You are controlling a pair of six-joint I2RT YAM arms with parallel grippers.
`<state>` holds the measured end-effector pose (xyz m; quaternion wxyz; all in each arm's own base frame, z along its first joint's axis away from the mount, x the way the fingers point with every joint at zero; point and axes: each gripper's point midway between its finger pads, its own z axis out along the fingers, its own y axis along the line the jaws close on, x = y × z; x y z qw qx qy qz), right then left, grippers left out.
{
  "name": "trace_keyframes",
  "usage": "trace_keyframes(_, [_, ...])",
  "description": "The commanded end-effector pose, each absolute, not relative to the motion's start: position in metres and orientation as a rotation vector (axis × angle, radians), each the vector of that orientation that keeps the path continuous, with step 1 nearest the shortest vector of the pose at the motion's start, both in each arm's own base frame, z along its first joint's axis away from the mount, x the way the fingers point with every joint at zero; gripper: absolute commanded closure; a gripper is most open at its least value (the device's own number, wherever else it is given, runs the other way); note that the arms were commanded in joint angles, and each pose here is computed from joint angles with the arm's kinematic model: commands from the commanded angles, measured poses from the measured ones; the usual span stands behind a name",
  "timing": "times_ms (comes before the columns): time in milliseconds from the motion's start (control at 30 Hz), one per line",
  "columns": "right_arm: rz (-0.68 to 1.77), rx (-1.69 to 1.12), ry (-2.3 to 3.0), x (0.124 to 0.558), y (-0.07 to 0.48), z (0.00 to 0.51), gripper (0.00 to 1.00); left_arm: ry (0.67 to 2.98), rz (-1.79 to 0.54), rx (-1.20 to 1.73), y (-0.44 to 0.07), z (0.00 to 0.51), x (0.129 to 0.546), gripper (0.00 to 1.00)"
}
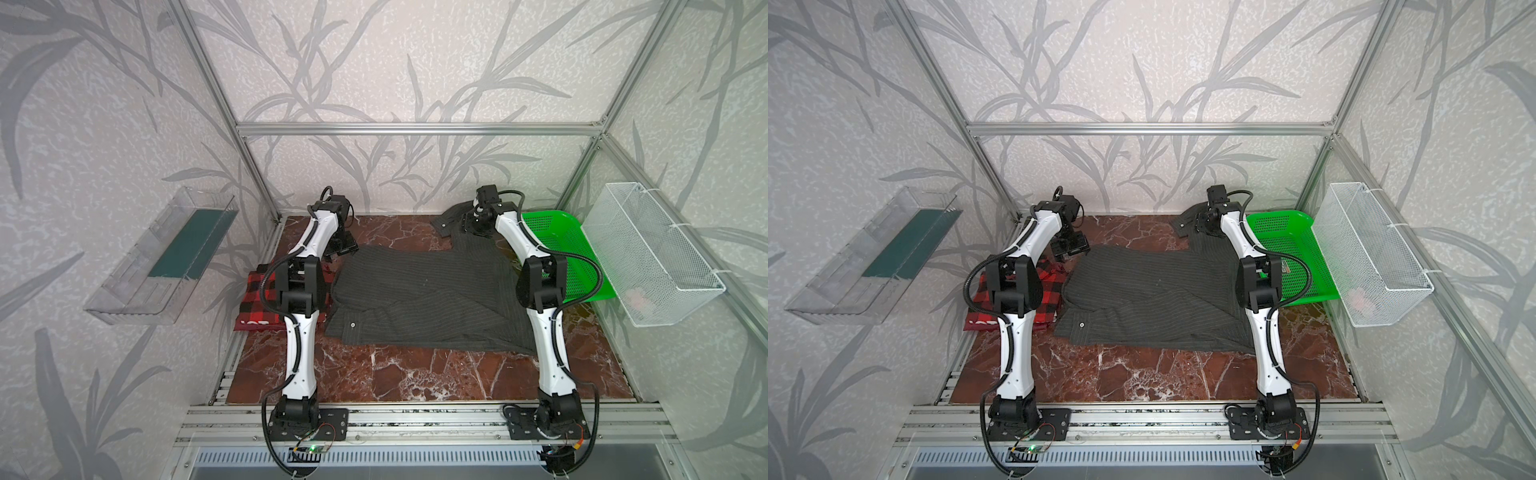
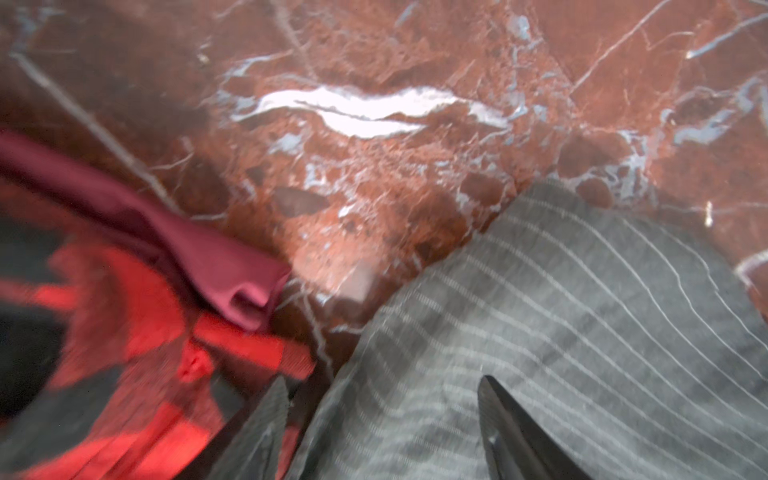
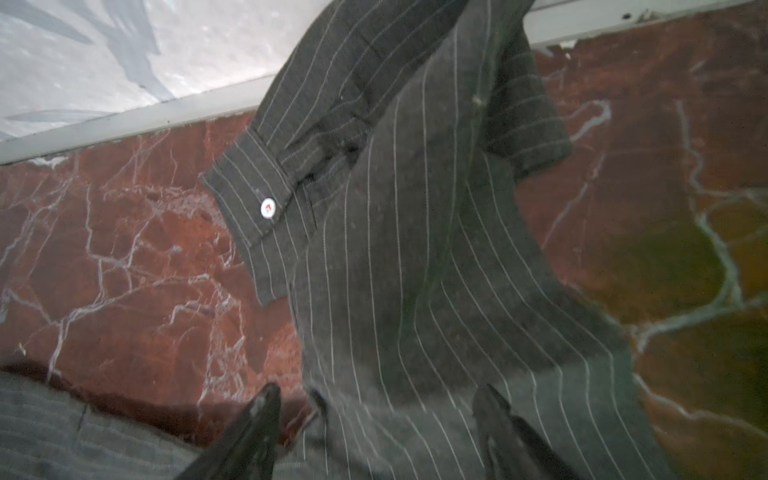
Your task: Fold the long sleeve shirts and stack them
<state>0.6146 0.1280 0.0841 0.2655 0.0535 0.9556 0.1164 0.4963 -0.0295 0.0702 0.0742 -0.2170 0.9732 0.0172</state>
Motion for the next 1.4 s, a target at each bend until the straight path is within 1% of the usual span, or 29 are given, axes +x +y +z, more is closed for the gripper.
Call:
trace_keyframes(0, [0.358, 0.113, 2.669, 0.605, 0.138, 0.068, 0.29, 2.989, 0.140, -0.619, -0.028, 0.060, 0.487, 0.27])
trace_keyframes(167, [0.406, 0.096, 2.646, 0.615, 0.144, 0.057, 0.33, 2.989, 0.180, -0.615, -0.024, 0.048, 0.493, 0.28])
trace_keyframes(233, [0.448, 0.086, 2.647, 0.615, 0.150, 0.053, 0.39, 2.993, 0.189, -0.613, -0.024, 0.044, 0.494, 0.29])
trace_keyframes(333, [0.499, 0.072, 2.649, 0.614, 0.156, 0.051, 0.50, 3.001, 0.203, -0.608, -0.023, 0.037, 0.494, 0.33])
trace_keyframes(400, [0.546, 0.054, 2.645, 0.613, 0.162, 0.053, 0.65, 3.003, 0.210, -0.606, -0.023, 0.035, 0.495, 0.35])
trace_keyframes(533, [0.581, 0.034, 2.639, 0.607, 0.166, 0.069, 0.90, 3.006, 0.201, -0.615, -0.024, 0.032, 0.494, 0.45])
trace_keyframes(600, [0.606, 0.019, 2.619, 0.603, 0.169, 0.087, 0.98, 3.002, 0.192, -0.621, -0.024, 0.032, 0.493, 0.50])
trace_keyframes(633, [0.613, 0.004, 2.606, 0.600, 0.172, 0.098, 1.00, 2.998, 0.189, -0.623, -0.024, 0.033, 0.493, 0.53])
trace_keyframes(733, [0.601, -0.056, 2.560, 0.585, 0.182, 0.128, 1.00, 2.991, 0.179, -0.628, -0.025, 0.035, 0.491, 0.54])
trace_keyframes(800, [0.594, -0.089, 2.536, 0.570, 0.190, 0.139, 1.00, 2.992, 0.174, -0.629, -0.027, 0.035, 0.488, 0.54])
trace_keyframes(900, [0.568, -0.097, 2.547, 0.541, 0.196, 0.136, 1.00, 2.994, 0.171, -0.640, -0.027, 0.036, 0.484, 0.54])
trace_keyframes(1067, [0.605, -0.039, 2.588, 0.484, 0.201, 0.107, 0.96, 2.991, 0.168, -0.656, -0.027, 0.037, 0.477, 0.54])
trace_keyframes(1200, [0.640, -0.071, 2.640, 0.430, 0.218, 0.079, 0.88, 3.001, 0.162, -0.663, -0.028, 0.037, 0.471, 0.53])
trace_keyframes(1300, [0.695, -0.091, 2.680, 0.405, 0.227, 0.067, 0.72, 3.007, 0.155, -0.666, -0.031, 0.038, 0.468, 0.52])
trace_keyframes(1367, [0.671, -0.095, 2.661, 0.404, 0.221, 0.076, 0.64, 3.003, 0.154, -0.664, -0.031, 0.039, 0.466, 0.50])
